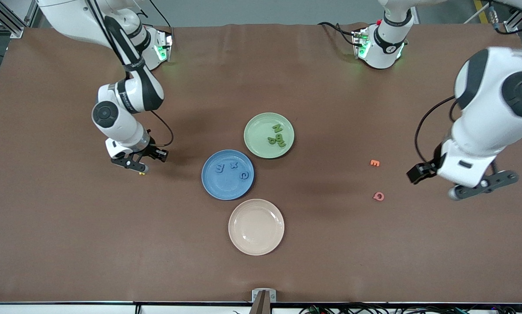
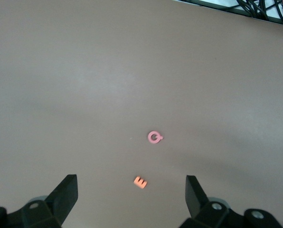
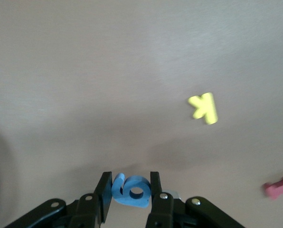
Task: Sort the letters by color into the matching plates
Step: 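Place the blue c on its plate while the left gripper withdraws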
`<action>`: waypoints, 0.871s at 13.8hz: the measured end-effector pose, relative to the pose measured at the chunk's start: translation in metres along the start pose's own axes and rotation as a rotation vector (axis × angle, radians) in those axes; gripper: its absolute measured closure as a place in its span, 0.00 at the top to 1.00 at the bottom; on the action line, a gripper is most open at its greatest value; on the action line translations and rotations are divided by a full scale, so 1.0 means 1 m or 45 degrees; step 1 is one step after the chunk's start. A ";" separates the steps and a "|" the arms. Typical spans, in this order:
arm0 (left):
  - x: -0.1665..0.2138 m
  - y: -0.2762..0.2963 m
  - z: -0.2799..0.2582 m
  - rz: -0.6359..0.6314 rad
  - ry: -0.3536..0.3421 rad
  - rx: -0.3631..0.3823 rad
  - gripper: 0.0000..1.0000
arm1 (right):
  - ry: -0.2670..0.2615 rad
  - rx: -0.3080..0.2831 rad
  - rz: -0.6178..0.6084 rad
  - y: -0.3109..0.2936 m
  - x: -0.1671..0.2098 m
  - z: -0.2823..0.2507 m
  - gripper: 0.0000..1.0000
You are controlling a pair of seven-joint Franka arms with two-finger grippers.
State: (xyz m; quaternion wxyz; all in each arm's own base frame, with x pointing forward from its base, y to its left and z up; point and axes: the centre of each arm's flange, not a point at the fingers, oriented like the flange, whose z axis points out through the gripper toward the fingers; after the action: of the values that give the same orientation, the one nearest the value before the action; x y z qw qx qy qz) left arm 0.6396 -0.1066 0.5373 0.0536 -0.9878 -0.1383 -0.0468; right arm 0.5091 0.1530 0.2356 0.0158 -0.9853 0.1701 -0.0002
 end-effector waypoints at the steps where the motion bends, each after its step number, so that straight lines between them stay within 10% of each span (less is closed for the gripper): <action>1: -0.003 -0.010 -0.013 -0.012 -0.005 -0.010 1.00 | 0.007 0.008 0.035 -0.019 -0.006 -0.006 0.37; 12: -0.052 -0.093 -0.101 0.096 -0.052 -0.077 1.00 | 0.018 0.067 0.326 -0.187 -0.020 -0.032 0.37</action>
State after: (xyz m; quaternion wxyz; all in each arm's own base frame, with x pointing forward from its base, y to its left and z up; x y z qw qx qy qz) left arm 0.5562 -0.0437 0.6400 0.0225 -0.9943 -0.1005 -0.0286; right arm 0.5529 0.3343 0.2731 0.0405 -0.9548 0.2943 -0.0098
